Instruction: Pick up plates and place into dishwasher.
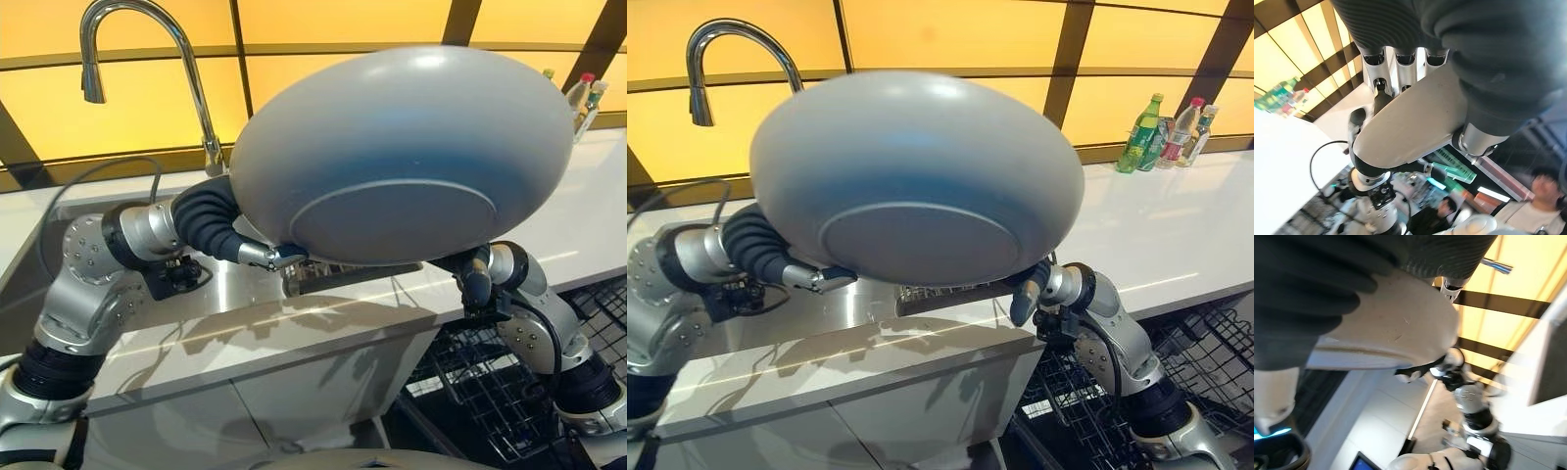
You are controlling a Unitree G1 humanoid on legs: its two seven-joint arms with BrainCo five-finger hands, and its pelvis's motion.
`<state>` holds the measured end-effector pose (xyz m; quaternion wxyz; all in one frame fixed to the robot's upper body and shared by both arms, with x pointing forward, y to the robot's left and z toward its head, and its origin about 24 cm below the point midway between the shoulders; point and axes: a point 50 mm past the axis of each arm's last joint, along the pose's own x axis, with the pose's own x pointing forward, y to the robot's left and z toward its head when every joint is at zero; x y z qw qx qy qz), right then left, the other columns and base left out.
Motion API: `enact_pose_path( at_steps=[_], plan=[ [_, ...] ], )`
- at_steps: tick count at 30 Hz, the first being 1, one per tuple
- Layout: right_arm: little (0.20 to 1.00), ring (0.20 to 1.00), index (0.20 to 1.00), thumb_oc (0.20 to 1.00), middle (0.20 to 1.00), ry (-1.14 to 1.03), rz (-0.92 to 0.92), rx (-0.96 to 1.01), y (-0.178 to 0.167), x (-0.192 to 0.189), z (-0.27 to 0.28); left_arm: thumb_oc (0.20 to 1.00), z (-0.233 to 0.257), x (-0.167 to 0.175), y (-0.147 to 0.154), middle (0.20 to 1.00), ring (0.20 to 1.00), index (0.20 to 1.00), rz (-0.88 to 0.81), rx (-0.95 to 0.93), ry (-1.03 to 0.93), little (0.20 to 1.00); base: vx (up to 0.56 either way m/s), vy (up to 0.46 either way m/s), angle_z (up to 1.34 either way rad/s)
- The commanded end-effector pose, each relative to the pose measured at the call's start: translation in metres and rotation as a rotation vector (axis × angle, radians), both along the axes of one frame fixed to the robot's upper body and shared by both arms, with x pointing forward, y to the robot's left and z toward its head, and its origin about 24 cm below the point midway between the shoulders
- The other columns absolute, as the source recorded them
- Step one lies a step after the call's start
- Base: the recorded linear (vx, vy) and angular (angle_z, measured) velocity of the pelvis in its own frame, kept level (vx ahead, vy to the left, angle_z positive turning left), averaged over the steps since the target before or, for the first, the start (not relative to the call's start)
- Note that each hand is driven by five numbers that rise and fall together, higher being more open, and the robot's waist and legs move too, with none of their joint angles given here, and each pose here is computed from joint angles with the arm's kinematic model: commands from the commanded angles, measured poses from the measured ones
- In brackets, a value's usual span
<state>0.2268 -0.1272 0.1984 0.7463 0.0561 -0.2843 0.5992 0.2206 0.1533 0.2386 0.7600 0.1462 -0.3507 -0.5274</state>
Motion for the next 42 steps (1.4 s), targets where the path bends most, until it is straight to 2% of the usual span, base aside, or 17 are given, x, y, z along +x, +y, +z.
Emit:
enact_pose_path(
  at_steps=[1, 8, 15, 16, 17, 19, 39, 40, 41, 42],
  plan=[
    [1.0, 1.0, 1.0, 1.0, 1.0, -0.161, 0.018, 0.083, 0.002, -0.013, 0.019, 0.2, -0.031, 0.024, 0.016, 0.2, 0.2, 0.2, 0.204, -0.09, 0.185, 0.2, -0.03, 0.003, -0.11],
    [1.0, 1.0, 1.0, 1.0, 1.0, -0.104, -0.095, 0.125, -0.012, -0.006, 0.008, 0.2, -0.074, 0.031, 0.04, 0.2, 0.2, 0.2, 0.541, -0.083, 0.18, 0.2, -0.02, -0.001, -0.05],
    [1.0, 1.0, 1.0, 1.0, 1.0, 0.025, -0.244, 0.2, -0.019, 0.004, -0.003, 0.2, -0.083, 0.027, 0.037, 0.2, 0.2, 0.2, 0.595, -0.069, 0.13, 0.2, 0.0, 0.0, 0.0],
    [0.925, 0.925, 0.925, 0.925, 0.925, 0.057, -0.264, 0.219, -0.02, 0.006, -0.005, 0.2, -0.083, 0.027, 0.036, 0.2, 0.2, 0.2, 0.591, -0.068, 0.125, 0.2, 0.0, 0.0, 0.0],
    [0.595, 0.595, 0.595, 0.595, 0.595, 0.091, -0.291, 0.229, -0.021, 0.008, -0.007, 0.2, -0.082, 0.027, 0.035, 0.2, 0.2, 0.2, 0.588, -0.066, 0.117, 0.2, 0.0, 0.0, 0.0],
    [0.2, 0.2, 0.2, 0.2, 0.2, 0.157, -0.334, 0.254, -0.023, 0.013, -0.014, 0.2, -0.081, 0.027, 0.032, 0.2, 0.2, 0.2, 0.582, -0.054, 0.097, 0.2, 0.0, 0.0, 0.0],
    [0.2, 0.2, 0.2, 0.2, 0.2, 0.263, -0.401, 0.316, -0.019, 0.012, -0.029, 0.2, -0.084, 0.032, 0.025, 0.2, 0.2, 0.2, 0.597, -0.071, 0.169, 0.2, 0.0, 0.006, 0.0],
    [0.2, 0.2, 0.2, 0.2, 0.2, 0.26, -0.407, 0.314, -0.019, 0.012, -0.029, 0.495, -0.086, 0.033, 0.026, 0.495, 0.495, 0.495, 0.615, -0.082, 0.191, 0.495, 0.0, 0.0, 0.0],
    [0.2, 0.2, 0.2, 0.2, 0.2, 0.261, -0.414, 0.314, -0.02, 0.013, -0.029, 1.0, -0.088, 0.034, 0.027, 1.0, 1.0, 1.0, 0.636, -0.089, 0.203, 1.0, 0.0, 0.0, 0.0],
    [0.2, 0.2, 0.2, 0.2, 0.2, 0.26, -0.426, 0.315, -0.021, 0.013, -0.028, 1.0, -0.09, 0.036, 0.029, 1.0, 1.0, 1.0, 0.676, -0.111, 0.213, 1.0, 0.0, 0.0, 0.0]
  ],
)
